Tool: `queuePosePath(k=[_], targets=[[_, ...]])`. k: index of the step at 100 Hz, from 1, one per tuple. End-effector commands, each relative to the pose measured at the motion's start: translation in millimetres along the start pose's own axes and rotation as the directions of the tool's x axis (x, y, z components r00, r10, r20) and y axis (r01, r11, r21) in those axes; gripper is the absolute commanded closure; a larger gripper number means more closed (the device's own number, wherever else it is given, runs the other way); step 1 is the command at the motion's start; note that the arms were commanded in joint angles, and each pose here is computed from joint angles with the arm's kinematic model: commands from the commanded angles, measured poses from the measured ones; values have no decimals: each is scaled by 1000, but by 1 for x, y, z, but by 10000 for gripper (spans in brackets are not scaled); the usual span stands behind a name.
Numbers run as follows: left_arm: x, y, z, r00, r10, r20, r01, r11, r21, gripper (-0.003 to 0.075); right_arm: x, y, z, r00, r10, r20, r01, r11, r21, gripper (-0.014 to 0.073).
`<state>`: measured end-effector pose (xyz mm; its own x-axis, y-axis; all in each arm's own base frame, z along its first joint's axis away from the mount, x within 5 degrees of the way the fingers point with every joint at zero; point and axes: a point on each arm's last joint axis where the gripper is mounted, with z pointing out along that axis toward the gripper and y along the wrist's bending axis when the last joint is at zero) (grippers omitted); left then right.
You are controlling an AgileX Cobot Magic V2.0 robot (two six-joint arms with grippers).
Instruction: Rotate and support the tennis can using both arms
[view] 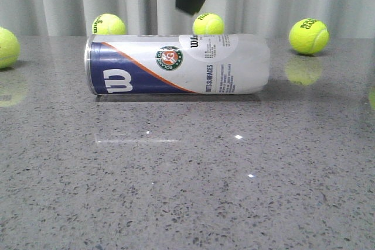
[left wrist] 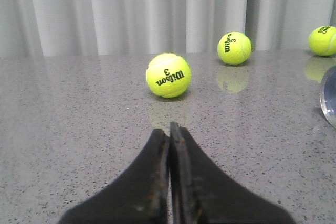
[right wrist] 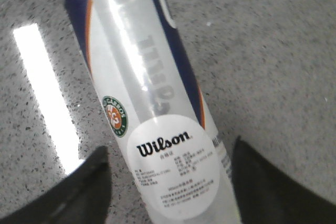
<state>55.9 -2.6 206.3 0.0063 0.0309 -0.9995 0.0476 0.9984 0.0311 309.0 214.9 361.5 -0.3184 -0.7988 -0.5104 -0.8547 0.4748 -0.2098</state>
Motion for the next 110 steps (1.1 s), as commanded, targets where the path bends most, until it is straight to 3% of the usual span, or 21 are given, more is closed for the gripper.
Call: queuePosePath(k=[1, 7, 19, 39, 66, 81, 110], targets=[[7, 0, -1, 997, -8, 74, 8, 1000, -2, 741, -3, -6, -40, 980, 171, 99, -181, 979, 99, 352], [7, 0, -1, 997, -8, 74, 8, 1000, -2, 741, 0, -7, -47, 960, 259, 109, -272, 954, 125, 488], [7, 0, -1, 997, -8, 74, 8, 1000, -2, 741, 5, -7, -58, 925, 366, 102, -377, 915, 141, 666], [7, 0, -1, 997, -8, 74, 8, 1000, -2, 741, 25, -8, -70, 836, 545, 59, -548, 824, 145, 661], [7, 0, -1, 997, -8, 74, 8, 1000, -2, 741, 77, 3, -103, 698, 687, 200, -715, 682, 152, 661], [7, 0, -1, 997, -8, 74, 8, 1000, -2, 741, 107, 18, -117, 659, 705, 264, -750, 645, 149, 661], [7, 0, -1, 997, -8, 74, 8, 1000, -2, 741, 158, 58, -144, 601, 686, 410, -780, 616, 111, 661]])
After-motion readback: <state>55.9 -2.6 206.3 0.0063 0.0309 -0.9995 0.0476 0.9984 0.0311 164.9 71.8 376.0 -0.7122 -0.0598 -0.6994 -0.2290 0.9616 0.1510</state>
